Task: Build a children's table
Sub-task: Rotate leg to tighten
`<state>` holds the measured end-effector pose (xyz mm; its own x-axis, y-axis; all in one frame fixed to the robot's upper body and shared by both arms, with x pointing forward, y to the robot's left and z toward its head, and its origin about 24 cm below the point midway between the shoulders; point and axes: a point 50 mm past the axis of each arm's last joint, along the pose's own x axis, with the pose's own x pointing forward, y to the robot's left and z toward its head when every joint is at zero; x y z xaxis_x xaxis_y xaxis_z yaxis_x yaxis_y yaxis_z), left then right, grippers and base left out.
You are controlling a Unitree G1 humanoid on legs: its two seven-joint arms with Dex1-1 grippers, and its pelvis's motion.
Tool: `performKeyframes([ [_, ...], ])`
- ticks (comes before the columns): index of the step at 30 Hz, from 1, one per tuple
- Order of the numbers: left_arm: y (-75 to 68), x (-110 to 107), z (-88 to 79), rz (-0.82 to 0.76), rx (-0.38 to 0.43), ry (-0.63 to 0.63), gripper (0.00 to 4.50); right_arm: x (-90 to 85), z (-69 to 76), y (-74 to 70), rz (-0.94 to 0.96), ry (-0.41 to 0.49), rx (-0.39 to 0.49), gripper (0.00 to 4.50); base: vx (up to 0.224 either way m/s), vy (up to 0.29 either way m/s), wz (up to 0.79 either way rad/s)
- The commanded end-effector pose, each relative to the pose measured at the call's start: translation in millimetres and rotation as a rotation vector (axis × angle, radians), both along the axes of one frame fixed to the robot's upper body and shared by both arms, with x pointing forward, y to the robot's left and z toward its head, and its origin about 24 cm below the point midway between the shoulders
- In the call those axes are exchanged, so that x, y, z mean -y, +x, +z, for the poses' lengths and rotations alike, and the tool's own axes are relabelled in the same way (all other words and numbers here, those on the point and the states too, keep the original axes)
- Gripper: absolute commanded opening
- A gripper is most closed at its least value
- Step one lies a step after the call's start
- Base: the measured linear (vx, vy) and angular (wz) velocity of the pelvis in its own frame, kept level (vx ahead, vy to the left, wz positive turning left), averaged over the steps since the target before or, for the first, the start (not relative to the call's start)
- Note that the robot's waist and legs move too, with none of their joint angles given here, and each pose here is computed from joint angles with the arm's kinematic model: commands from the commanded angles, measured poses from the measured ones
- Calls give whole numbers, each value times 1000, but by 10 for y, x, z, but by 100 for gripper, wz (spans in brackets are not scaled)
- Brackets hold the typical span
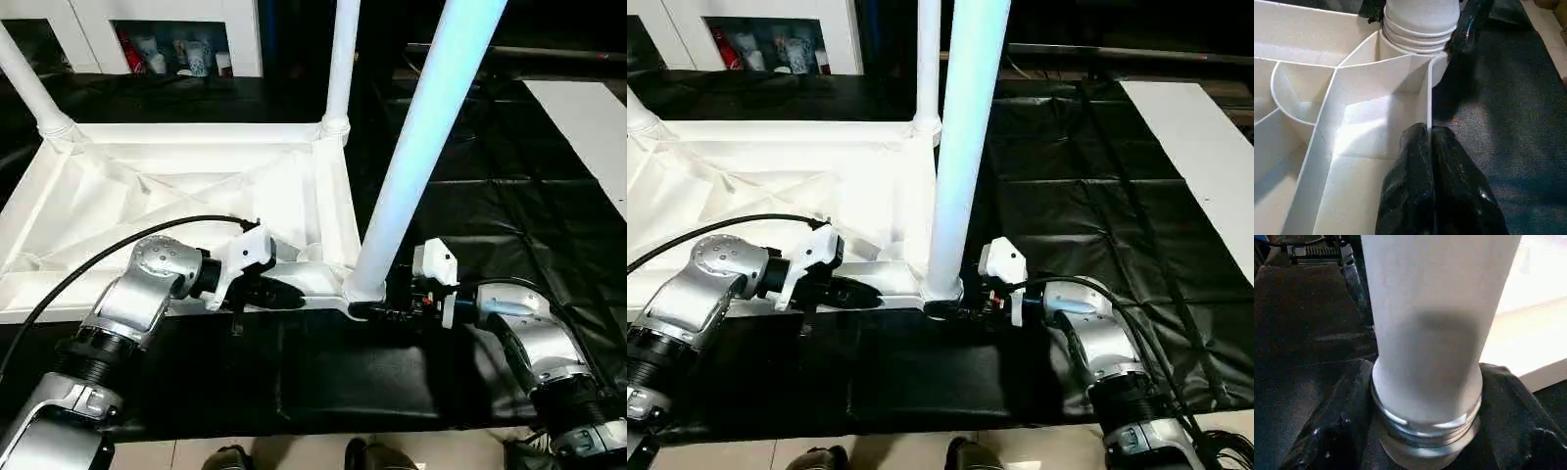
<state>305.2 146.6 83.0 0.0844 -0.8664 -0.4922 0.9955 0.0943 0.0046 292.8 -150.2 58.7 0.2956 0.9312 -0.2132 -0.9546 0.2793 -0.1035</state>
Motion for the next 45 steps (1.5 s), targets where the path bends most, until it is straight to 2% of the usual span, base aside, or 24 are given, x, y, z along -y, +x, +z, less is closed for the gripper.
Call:
performKeyframes([
  [1, -125, 100, -167, -83, -85, 8, 0, -40, -26, -17, 14, 8, -9, 273, 0, 0, 0],
  [5, -16, 119, -205, 28, -27, 37, 0, -56, -98, 70, -137, 2, 4, 273, 0, 0, 0],
  [6, 82, 154, -229, 124, 11, 49, 0, -81, -161, 154, -289, 6, 5, 273, 0, 0, 0],
  [7, 82, 154, -229, 125, 11, 49, 0, -81, -161, 154, -289, 6, 5, 272, 0, 0, 0],
  [9, 177, 229, -253, 221, 25, 54, 0, -172, -212, 230, -453, 49, -10, 272, -62, 2, -3],
  [10, 184, 237, -255, 228, 27, 55, 0, -182, -216, 236, -467, 53, -12, 272, -84, 9, -6],
  [12, 257, 335, -264, 310, 37, 57, 0, -322, -220, 278, -568, 108, -38, 272, -27, 5, -2],
  [14, 329, 431, -274, 391, 54, 59, 0, -455, -238, 320, -668, 122, -52, 272, 0, 0, 0],
  [15, 347, 461, -278, 410, 56, 60, 0, -493, -247, 333, -699, 124, -60, 272, 0, 0, 0],
  [16, 410, 538, -289, 477, 85, 79, 0, -593, -275, 371, -779, 89, -60, 272, 0, 0, 0],
  [20, 464, 642, -309, 531, 114, 111, 0, -750, -281, 419, -852, 59, -51, 272, 0, 0, 0],
  [23, 480, 725, -318, 527, 132, 125, 0, -960, -238, 399, -801, 102, -69, 272, 0, 0, 0],
  [25, 473, 736, -318, 510, 129, 120, 0, -1021, -215, 358, -735, 141, -80, 272, 0, 0, 0],
  [26, 467, 732, -321, 500, 126, 118, 0, -1028, -202, 340, -716, 168, -89, 306, 0, 0, 0],
  [28, 443, 714, -318, 462, 120, 101, 0, -963, -158, 328, -716, 224, -82, 340, 0, 0, 0],
  [30, 434, 694, -316, 449, 115, 92, 0, -905, -147, 336, -720, 222, -71, 342, 0, 0, 0],
  [31, 434, 694, -316, 449, 115, 92, 0, -905, -147, 336, -720, 222, -71, 363, 0, 0, 0],
  [32, 421, 649, -312, 429, 113, 87, 0, -796, -127, 361, -740, 220, -54, 363, 0, 0, 0],
  [34, 400, 585, -306, 404, 104, 77, 0, -657, -93, 384, -732, 226, -43, 390, 0, 0, 0],
  [36, 395, 565, -305, 402, 96, 74, 0, -624, -83, 382, -714, 227, -40, 394, 0, 0, 0],
  [37, 365, 519, -284, 354, 105, 56, 0, -524, -48, 353, -630, 204, -7, 394, 0, 0, 0],
  [42, 255, 382, -291, 246, 68, 33, 0, -265, -3, 274, -465, 138, 30, 394, 0, 0, 0],
  [43, 182, 339, -276, 173, 50, 5, 0, -160, 18, 253, -414, 109, 43, 394, 0, 0, 0],
  [45, 160, 327, -270, 153, 42, -4, 0, -132, 26, 248, -402, 104, 43, 394, 0, 0, 0],
])
